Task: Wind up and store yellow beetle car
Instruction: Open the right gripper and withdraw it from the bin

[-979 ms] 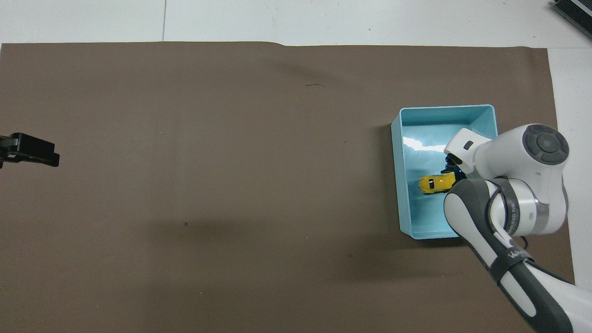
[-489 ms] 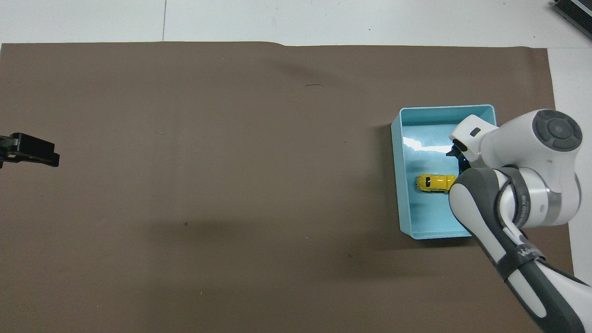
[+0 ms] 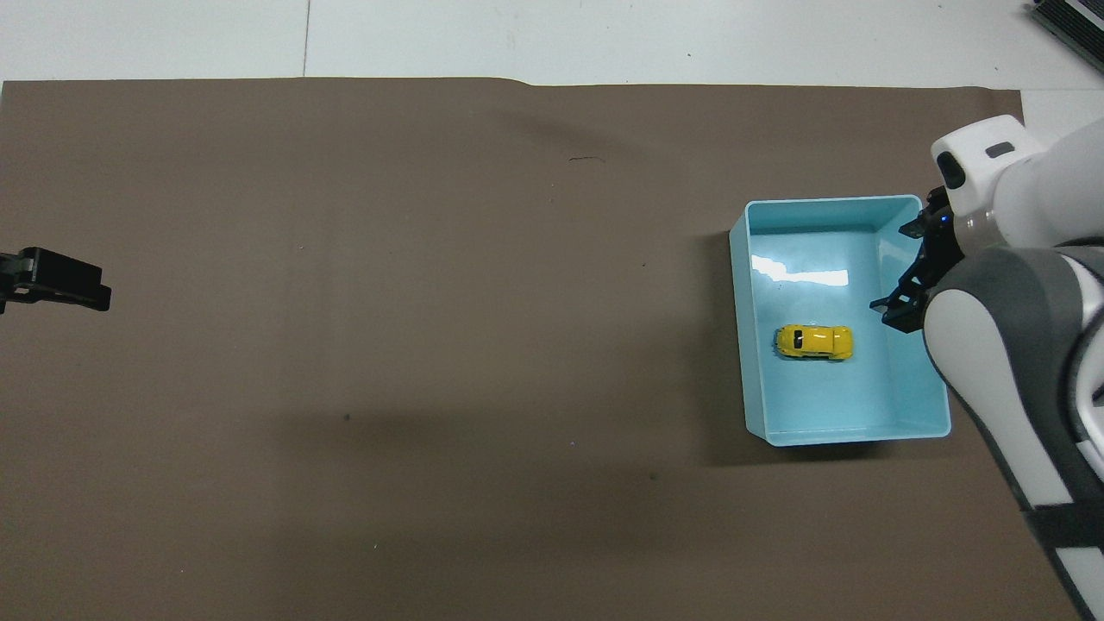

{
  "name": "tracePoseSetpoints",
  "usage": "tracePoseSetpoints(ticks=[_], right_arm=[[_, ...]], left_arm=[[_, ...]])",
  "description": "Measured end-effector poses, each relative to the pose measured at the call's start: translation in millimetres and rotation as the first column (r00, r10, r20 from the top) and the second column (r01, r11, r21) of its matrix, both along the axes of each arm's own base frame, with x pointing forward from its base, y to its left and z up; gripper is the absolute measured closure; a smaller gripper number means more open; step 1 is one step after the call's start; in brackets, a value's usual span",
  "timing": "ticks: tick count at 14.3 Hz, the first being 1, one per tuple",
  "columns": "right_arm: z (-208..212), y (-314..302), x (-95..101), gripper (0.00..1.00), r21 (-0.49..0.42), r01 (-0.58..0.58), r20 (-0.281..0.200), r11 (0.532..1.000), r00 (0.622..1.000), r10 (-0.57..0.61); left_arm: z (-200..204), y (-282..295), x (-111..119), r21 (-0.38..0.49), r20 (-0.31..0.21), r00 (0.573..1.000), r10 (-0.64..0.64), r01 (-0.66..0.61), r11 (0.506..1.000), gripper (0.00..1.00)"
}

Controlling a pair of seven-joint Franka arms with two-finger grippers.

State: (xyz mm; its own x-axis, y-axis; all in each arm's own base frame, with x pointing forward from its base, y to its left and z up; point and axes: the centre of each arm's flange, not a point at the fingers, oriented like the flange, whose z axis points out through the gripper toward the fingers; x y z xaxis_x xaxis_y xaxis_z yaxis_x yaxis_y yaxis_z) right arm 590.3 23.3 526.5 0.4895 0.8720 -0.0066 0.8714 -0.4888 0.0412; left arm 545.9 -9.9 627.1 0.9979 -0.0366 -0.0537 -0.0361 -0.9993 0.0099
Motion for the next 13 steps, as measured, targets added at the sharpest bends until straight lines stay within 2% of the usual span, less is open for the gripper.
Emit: tracePoseSetpoints(ticks=[1,3,6,8,10,13], right_arm=[[17.1,0.4,-1.3,0.0,0.007,0.08,0.02,0.997,0.997,-0.08],[46.4,0.0,-5.6,0.0,0.02,0.219,0.029,0.976,0.975,-0.219],[77.7,-6.3,-11.1,0.0,0.047,0.418,0.016,0.907,0.908,-0.42],[91.5,-11.7,-15.0,0.0,0.07,0.552,-0.014,0.831,0.834,-0.552],[104.9,-15.5,-18.6,0.0,0.085,0.676,-0.04,0.732,0.737,-0.675],[122.3,-15.9,-22.6,0.0,0.095,0.795,-0.047,0.6,0.605,-0.795]], left_arm=[[0.0,0.0,0.0,0.0,0.0,1.0,0.0,0.0,1.0,0.0],[0.0,0.0,0.0,0.0,0.0,1.0,0.0,0.0,1.0,0.0],[0.0,0.0,0.0,0.0,0.0,1.0,0.0,0.0,1.0,0.0],[0.0,0.0,0.0,0.0,0.0,1.0,0.0,0.0,1.0,0.0],[0.0,0.0,0.0,0.0,0.0,1.0,0.0,0.0,1.0,0.0],[0.0,0.0,0.0,0.0,0.0,1.0,0.0,0.0,1.0,0.0]])
